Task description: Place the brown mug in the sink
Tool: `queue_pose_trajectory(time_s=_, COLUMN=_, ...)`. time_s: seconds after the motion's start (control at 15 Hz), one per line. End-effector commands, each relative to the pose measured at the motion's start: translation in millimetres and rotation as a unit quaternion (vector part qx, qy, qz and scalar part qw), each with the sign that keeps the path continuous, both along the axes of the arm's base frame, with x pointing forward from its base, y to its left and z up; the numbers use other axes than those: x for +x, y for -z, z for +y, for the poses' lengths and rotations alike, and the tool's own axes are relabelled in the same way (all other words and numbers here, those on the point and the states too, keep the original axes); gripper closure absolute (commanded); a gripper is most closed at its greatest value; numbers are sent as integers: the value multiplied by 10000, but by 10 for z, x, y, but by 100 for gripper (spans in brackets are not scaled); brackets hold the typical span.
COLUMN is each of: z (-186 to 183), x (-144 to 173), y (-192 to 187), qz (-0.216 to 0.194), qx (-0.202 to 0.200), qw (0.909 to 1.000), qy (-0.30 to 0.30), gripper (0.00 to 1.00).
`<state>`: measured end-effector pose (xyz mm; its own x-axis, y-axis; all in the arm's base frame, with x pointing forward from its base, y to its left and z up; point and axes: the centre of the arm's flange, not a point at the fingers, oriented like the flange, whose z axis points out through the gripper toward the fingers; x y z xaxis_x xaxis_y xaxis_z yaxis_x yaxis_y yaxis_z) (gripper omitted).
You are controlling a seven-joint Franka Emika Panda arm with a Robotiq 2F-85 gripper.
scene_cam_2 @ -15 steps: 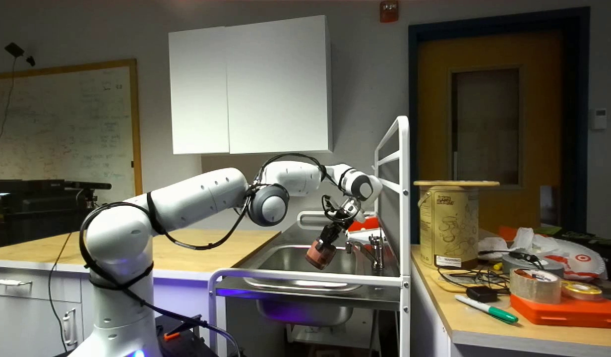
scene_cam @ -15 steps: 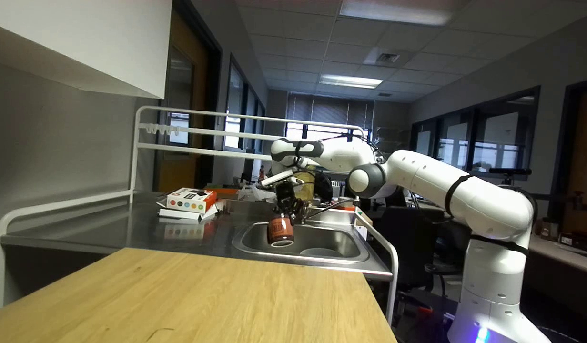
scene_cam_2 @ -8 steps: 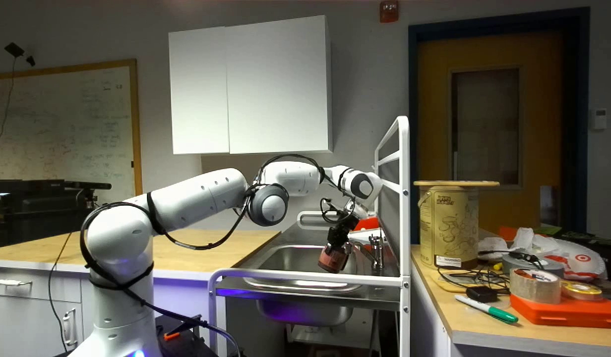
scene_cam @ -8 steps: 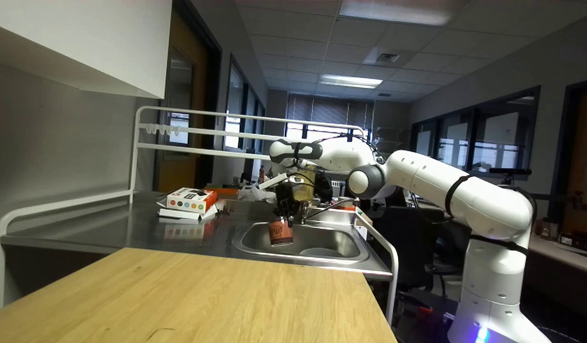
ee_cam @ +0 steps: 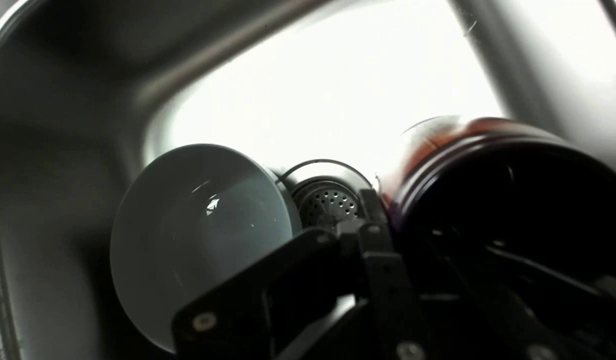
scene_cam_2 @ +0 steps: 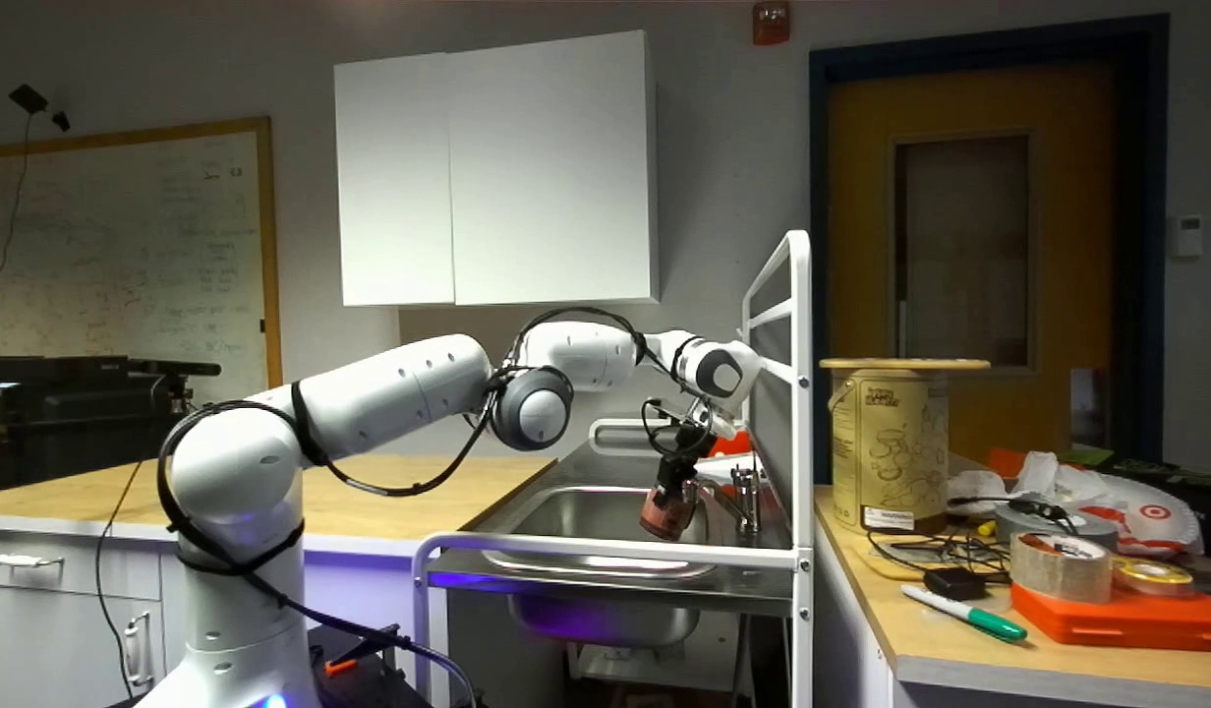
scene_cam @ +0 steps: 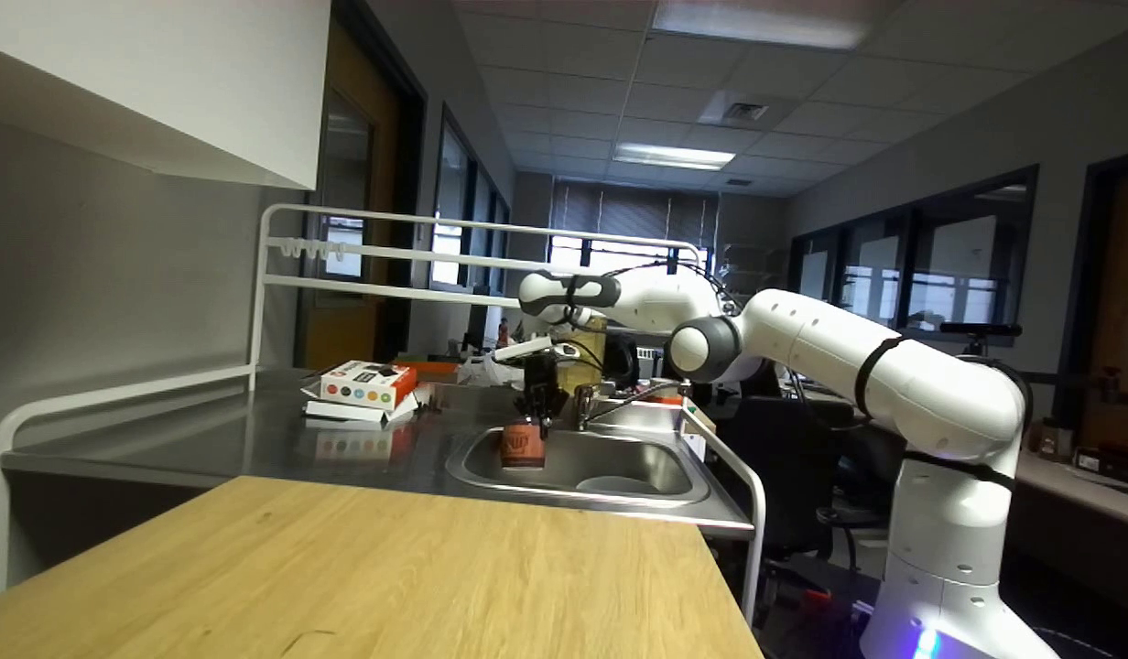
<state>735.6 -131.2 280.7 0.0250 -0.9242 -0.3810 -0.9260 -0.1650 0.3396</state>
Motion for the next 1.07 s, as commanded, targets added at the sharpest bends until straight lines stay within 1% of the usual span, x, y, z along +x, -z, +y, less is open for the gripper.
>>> queue_pose_trajectory(time_s=0.0, z=-169, x=713, y=-136, qz=-64, qx=265, qw=9996, qy=-110, gripper=97)
queue_pose_trajectory(time_s=0.07, z=-163, x=714, y=-110, qz=-16, qx=264, qw=9996, qy=-129, gripper=92)
queue_pose_trajectory(time_s=0.13, z=-156, x=712, y=-91, qz=12, qx=251, qw=9996, qy=-148, gripper=65)
queue_pose_trajectory(time_s=0.2, z=-145, x=705, y=-82, qz=52, qx=248, qw=9996, qy=-160, gripper=64)
queue_pose_trajectory(time_s=0.33, z=-136, x=699, y=-84, qz=65, qx=241, qw=9995, qy=-172, gripper=52)
queue_pose_trajectory(time_s=0.4, z=-129, x=694, y=-97, qz=92, qx=230, qw=9995, qy=-178, gripper=45)
queue_pose_trajectory(time_s=0.47, z=-130, x=691, y=-109, qz=92, qx=221, qw=9995, qy=-181, gripper=35)
queue_pose_trajectory(time_s=0.73, z=-103, x=689, y=-151, qz=105, qx=231, qw=9993, qy=-258, gripper=6)
queue_pose_trajectory(time_s=0.8, z=-99, x=689, y=-150, qz=109, qx=222, qw=9993, qy=-283, gripper=0)
queue_pose_trajectory(time_s=1.0, z=-84, x=678, y=-172, qz=133, qx=286, qw=9990, qy=-305, gripper=0)
